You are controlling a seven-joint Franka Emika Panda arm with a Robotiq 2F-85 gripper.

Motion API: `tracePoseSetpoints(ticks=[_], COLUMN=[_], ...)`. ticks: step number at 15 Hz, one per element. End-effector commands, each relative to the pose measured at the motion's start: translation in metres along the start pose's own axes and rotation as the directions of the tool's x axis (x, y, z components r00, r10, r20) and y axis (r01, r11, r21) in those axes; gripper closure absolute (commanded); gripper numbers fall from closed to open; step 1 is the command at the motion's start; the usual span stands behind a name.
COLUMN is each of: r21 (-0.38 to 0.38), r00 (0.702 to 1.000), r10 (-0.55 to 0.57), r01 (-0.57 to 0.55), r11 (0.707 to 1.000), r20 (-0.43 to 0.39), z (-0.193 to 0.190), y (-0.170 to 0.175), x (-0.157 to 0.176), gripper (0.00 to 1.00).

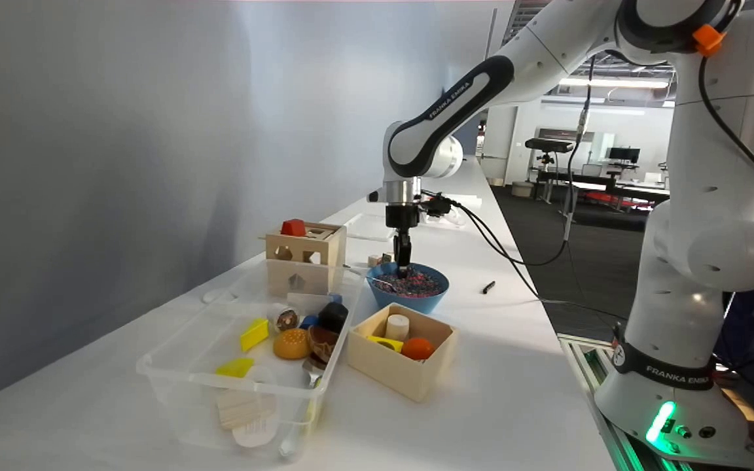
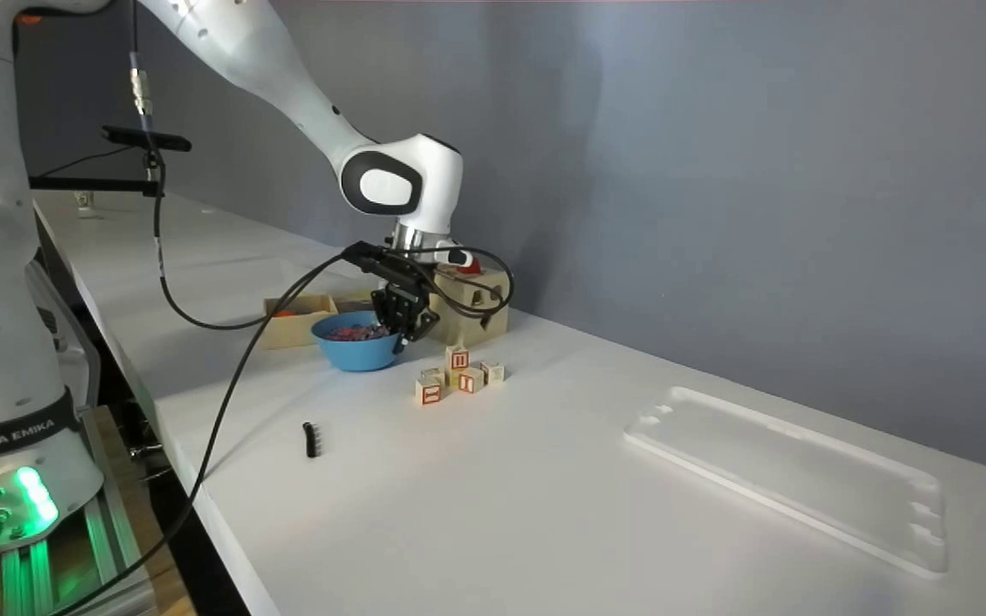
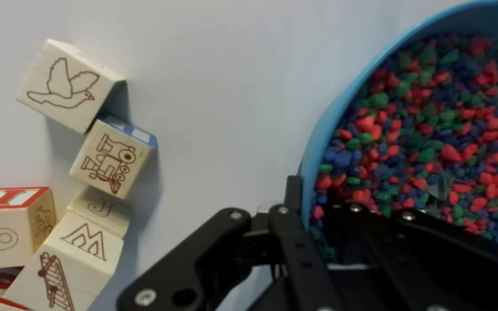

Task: Move the box to the left then stack up the blocks

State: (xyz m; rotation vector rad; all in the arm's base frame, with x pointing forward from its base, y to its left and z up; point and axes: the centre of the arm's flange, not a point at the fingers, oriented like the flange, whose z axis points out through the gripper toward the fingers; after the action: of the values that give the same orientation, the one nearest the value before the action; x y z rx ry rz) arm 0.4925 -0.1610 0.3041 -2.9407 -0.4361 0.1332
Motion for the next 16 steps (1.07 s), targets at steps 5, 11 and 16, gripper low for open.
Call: tracePoseSetpoints(ticks=[5,11,16], r21=[-0.038,-0.095,-0.194], r00=[0.999,0.999,0.978], r10=[0.038,0.0,-0.164], r01=[-0.037,-0.005,0.137], r11=[0.999,0.995,0.972], r20=[0.008,-0.05,-0.131], z=[-0.004,-0.053,-0.1], y=[-0.006,-0.018,-0.025], x=[0.003,-0.022,-0.042], gripper=[0.48,0.05,0.0])
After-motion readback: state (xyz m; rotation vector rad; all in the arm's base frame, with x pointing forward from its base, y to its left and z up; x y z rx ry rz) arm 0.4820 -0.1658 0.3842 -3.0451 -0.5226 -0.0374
